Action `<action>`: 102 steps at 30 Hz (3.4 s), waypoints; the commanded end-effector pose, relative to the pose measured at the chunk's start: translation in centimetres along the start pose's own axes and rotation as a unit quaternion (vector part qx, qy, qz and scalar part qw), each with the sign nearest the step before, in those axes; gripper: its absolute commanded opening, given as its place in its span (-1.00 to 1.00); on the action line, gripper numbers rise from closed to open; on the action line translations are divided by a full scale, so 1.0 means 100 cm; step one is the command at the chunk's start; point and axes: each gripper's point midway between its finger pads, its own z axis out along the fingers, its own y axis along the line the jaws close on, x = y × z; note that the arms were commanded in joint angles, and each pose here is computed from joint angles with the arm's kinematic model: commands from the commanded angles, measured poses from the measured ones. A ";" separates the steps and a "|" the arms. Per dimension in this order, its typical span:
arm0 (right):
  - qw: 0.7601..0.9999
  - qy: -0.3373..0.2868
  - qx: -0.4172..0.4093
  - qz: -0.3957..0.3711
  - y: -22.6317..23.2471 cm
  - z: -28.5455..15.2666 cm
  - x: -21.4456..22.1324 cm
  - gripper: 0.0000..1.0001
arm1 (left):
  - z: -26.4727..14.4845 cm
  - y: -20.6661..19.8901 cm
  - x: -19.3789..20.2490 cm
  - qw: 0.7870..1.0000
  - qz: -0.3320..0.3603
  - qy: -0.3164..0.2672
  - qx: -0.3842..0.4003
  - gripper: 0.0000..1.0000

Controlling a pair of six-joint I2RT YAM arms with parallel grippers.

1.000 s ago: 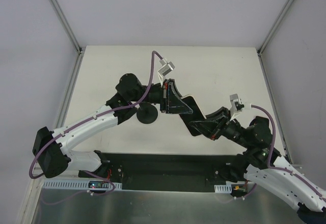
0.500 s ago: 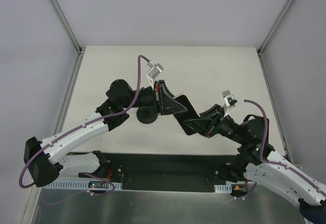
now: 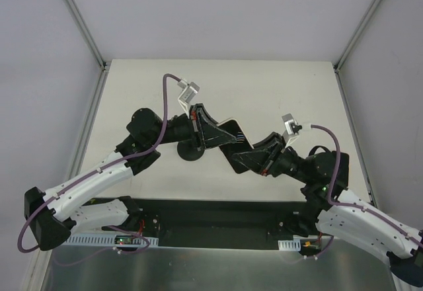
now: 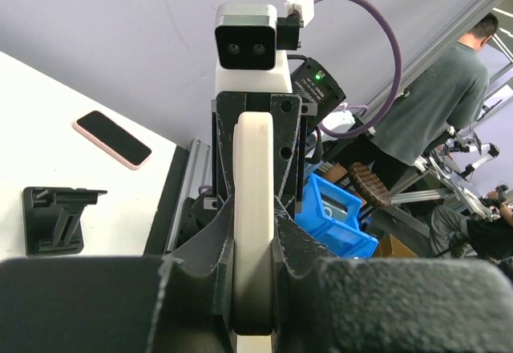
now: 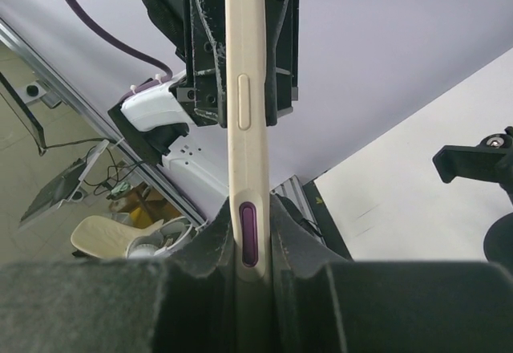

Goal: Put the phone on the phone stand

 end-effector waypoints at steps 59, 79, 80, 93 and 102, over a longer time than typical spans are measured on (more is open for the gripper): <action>0.841 0.307 0.364 -0.258 -0.203 0.097 0.067 -0.10 | -0.197 0.035 0.022 0.893 0.160 0.048 -0.418 -1.00; 0.844 0.317 0.326 -0.284 -0.207 0.116 0.066 -0.49 | -0.196 0.018 0.028 0.911 0.113 0.033 -0.395 -1.00; 0.844 0.317 0.327 -0.284 -0.208 0.118 0.066 -0.64 | -0.196 0.019 0.028 0.910 0.118 0.036 -0.397 -1.00; 0.852 0.368 0.247 -0.280 -0.188 0.102 0.071 -0.99 | -0.146 0.023 0.010 0.926 0.218 0.048 -0.306 -1.00; 0.886 0.389 0.154 -0.199 -0.182 0.095 0.070 -0.99 | -0.085 0.015 -0.003 0.920 0.365 0.012 -0.142 -1.00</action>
